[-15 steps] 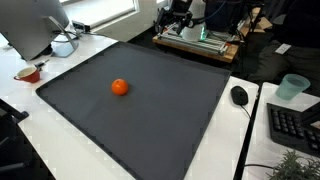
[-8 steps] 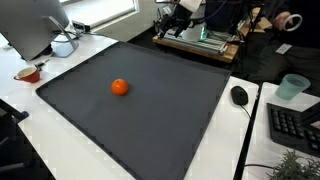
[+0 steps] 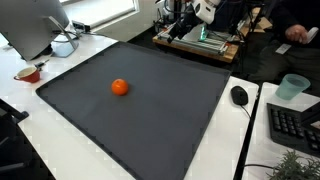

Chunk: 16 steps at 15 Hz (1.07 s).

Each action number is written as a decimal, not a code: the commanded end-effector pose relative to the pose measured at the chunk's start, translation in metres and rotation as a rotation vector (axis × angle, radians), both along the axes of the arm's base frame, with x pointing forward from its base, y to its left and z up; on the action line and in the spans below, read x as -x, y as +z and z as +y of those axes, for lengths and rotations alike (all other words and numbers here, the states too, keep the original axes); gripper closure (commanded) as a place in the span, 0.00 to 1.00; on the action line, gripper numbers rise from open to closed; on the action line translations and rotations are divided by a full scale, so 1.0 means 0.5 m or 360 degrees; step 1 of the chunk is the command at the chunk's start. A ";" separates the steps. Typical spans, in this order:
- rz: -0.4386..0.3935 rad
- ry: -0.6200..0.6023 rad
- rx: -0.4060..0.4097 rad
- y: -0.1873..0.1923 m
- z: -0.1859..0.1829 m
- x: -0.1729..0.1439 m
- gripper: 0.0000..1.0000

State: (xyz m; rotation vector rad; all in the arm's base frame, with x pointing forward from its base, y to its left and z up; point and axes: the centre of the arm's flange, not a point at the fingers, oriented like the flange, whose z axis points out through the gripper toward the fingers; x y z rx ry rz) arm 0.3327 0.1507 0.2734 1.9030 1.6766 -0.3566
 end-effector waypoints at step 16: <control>0.0001 0.0752 0.0694 -0.120 0.078 -0.098 0.00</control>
